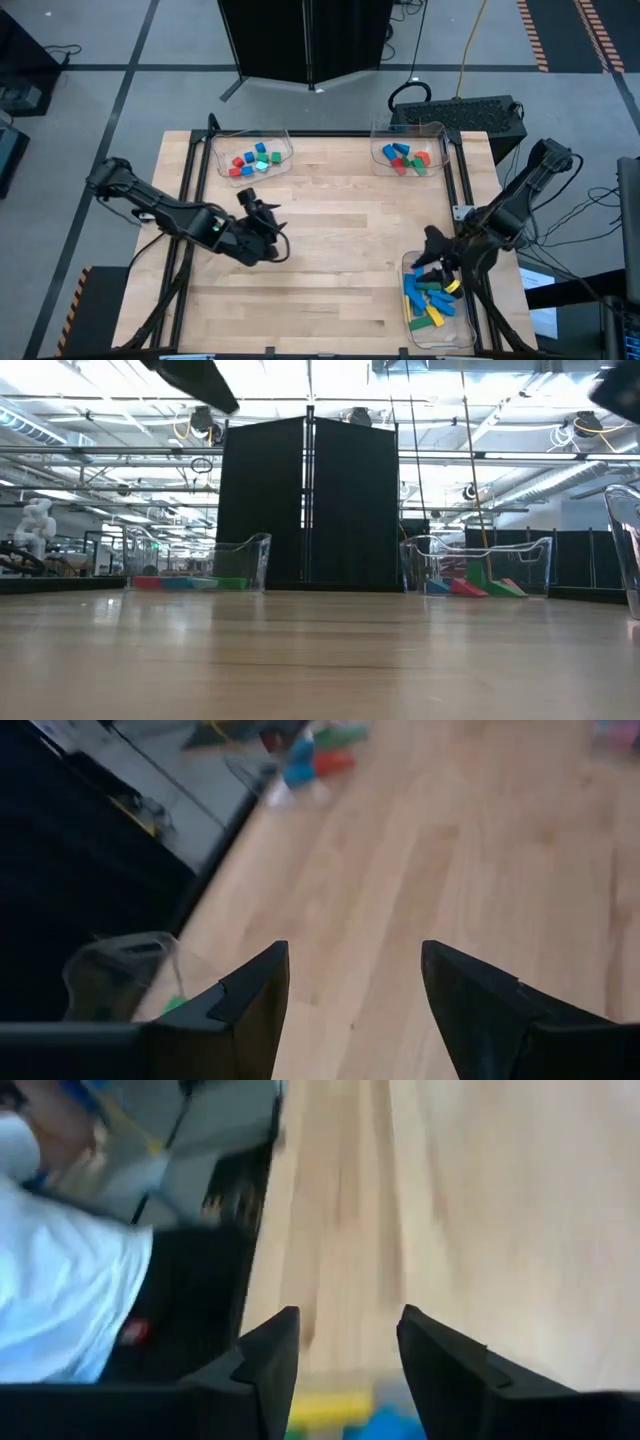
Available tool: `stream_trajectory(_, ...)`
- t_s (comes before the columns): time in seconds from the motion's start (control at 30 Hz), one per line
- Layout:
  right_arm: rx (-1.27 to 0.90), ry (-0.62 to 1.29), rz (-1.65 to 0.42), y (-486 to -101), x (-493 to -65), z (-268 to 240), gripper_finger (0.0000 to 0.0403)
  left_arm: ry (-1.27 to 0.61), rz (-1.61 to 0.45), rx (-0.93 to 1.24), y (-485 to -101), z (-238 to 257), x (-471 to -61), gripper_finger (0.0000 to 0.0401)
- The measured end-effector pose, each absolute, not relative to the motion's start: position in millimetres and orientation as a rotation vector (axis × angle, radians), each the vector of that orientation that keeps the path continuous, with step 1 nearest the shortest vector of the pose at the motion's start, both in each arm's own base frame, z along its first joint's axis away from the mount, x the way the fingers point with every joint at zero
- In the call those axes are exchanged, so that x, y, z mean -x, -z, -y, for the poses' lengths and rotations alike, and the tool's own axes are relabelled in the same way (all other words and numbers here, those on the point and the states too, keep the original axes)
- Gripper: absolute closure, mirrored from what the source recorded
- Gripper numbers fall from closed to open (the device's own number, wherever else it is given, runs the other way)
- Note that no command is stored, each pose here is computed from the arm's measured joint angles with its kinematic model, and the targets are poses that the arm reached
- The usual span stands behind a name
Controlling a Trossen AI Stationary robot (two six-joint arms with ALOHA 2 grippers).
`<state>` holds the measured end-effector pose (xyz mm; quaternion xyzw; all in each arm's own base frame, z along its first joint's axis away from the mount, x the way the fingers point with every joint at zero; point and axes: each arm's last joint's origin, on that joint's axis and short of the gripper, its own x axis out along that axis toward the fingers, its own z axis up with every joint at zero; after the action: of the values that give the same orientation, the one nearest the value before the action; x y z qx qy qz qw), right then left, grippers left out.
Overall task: Sort blocks by size
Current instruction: Return to Home Position
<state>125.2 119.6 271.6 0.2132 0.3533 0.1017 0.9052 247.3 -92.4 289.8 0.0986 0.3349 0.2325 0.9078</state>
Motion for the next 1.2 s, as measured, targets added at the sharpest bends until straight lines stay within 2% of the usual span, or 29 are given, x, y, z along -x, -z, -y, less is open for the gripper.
stream_trajectory(0.1,-0.319,-0.154,-0.558,-282.2,-124.7,-112.5,0.0242,-0.493,-0.625,-0.206,-302.1,94.9,-236.0,0.0173)
stream_trajectory(0.2,-0.215,0.004,-0.423,-288.7,-124.1,-102.3,0.0243,-0.492,-0.572,-0.198,-313.1,96.4,-225.0,0.0173)
stream_trajectory(0.5,-0.036,0.336,-0.197,-307.8,-120.8,-76.5,0.0243,-0.41,-0.473,-0.275,-343.7,90.4,-199.5,0.0183)
stream_trajectory(0.8,0.012,0.289,-0.097,-329.4,-108.9,-60.2,0.0247,-0.384,-0.366,-0.253,-336.0,67.5,-178.1,0.0191)
stream_trajectory(0.93,0.007,0.176,-0.088,-332.4,-104.2,-57.8,0.0284,-0.337,-0.325,-0.203,-314.0,59.4,-171.0,0.0192)
stream_trajectory(1.13,0.05,0.188,-0.114,-329.7,-104.8,-56.1,0.0388,-0.299,-0.262,-0.148,-283.3,48.3,-165.3,0.0192)
stream_trajectory(1.2,0.04,0.196,-0.118,-328.4,-105.6,-55.7,0.0395,-0.297,-0.258,-0.139,-274.4,44.9,-163.5,0.0192)
